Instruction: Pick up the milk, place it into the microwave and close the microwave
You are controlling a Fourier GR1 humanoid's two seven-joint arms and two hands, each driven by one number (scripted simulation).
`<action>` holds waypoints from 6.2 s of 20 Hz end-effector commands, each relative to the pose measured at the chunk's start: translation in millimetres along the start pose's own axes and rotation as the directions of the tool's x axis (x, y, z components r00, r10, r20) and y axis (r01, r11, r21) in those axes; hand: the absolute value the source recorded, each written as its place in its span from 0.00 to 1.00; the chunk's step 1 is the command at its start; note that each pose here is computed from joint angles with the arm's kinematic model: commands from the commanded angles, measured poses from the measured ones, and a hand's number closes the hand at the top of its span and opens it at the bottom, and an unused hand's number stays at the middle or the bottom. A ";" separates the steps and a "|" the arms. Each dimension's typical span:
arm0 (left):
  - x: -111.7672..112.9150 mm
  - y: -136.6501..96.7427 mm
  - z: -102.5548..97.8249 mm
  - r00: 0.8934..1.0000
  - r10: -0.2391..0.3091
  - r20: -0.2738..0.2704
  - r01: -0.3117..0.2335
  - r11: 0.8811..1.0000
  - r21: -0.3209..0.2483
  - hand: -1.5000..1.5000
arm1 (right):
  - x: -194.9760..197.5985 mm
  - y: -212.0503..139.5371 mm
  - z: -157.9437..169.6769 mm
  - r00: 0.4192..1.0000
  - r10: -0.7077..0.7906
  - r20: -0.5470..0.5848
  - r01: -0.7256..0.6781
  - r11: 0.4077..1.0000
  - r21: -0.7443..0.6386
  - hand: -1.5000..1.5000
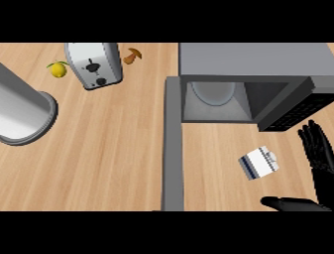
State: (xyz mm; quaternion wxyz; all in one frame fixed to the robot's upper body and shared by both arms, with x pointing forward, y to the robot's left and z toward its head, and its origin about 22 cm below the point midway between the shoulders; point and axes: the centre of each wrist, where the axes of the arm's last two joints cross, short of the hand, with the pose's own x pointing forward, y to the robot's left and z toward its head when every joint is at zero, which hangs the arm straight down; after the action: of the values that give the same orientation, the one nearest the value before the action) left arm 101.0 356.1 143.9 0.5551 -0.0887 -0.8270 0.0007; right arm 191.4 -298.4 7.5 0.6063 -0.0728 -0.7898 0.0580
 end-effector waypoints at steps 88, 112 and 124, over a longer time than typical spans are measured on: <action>2.1 28.8 12.4 0.997 0.072 -0.017 -0.073 0.993 -0.097 0.00 | -53.9 47.2 -219.5 0.967 0.253 0.008 -0.252 0.967 -0.042 1.00; 2.8 44.6 -18.8 0.999 0.046 -0.003 -0.045 0.986 -0.160 0.00 | -31.2 2.0 -237.7 0.919 0.390 -0.055 -0.390 0.883 -0.261 1.00; 3.4 48.9 -29.4 1.000 -0.003 -0.015 0.000 0.986 -0.165 0.00 | -19.8 -16.9 -244.5 0.920 0.390 -0.042 -0.385 0.878 -0.284 1.00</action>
State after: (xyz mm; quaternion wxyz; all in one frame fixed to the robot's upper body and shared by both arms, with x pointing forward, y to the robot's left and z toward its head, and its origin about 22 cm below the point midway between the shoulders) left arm 131.3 399.8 150.9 0.5484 -0.1427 -0.8216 -0.0622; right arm 427.9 -292.5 31.6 0.5813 -0.2925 -0.7586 0.0326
